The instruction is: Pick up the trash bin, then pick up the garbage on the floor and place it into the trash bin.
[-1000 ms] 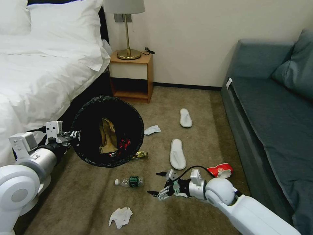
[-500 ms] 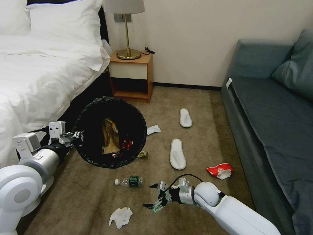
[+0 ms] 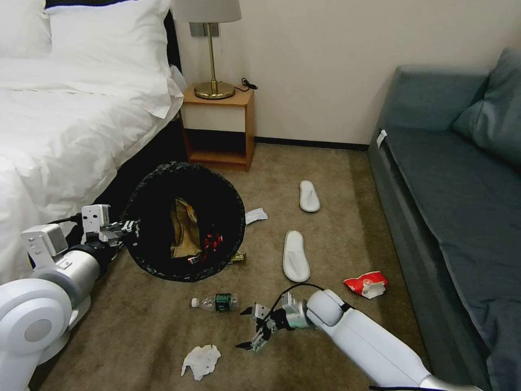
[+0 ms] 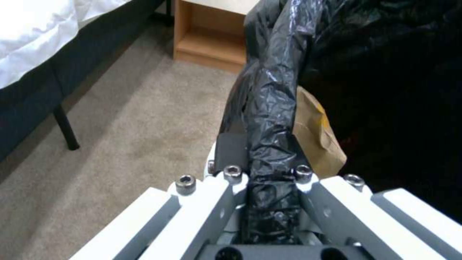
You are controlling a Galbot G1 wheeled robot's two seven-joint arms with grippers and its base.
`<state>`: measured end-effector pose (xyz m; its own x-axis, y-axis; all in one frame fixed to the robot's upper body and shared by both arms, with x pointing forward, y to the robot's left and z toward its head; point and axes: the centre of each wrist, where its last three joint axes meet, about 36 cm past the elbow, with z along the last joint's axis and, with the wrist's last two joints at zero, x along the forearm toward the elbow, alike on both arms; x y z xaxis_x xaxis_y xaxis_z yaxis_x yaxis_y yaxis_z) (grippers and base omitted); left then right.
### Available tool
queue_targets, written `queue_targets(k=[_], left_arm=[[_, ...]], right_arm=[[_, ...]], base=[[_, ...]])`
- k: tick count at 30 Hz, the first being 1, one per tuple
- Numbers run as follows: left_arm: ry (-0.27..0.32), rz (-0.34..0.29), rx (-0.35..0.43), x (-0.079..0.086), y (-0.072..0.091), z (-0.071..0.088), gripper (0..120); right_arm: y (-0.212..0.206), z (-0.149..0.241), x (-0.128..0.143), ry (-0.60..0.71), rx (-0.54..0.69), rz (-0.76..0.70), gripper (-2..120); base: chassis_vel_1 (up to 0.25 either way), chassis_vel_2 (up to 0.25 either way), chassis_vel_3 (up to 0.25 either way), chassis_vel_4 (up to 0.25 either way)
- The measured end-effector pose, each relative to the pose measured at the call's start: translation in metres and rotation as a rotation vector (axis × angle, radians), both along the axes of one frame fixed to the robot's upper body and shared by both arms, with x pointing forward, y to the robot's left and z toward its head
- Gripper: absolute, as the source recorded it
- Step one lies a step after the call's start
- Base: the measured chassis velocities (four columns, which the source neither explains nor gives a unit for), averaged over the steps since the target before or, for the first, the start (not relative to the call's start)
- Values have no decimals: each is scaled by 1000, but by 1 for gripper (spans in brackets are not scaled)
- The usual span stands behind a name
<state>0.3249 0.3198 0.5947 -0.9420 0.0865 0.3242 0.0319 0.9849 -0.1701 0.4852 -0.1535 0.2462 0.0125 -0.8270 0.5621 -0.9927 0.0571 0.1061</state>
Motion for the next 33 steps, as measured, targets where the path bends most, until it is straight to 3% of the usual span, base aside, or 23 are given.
queue_targets(k=[13,33], left_arm=[[-7,-13,-2,-3,-4,2,3],[-16,-21,-8,-4,-6,4,3]], right_arm=[[26,-2,30,-13,-9,15,100],[61,-23,31,12,-28,75,100]], base=[[0,0,0,0],[0,0,0,0]])
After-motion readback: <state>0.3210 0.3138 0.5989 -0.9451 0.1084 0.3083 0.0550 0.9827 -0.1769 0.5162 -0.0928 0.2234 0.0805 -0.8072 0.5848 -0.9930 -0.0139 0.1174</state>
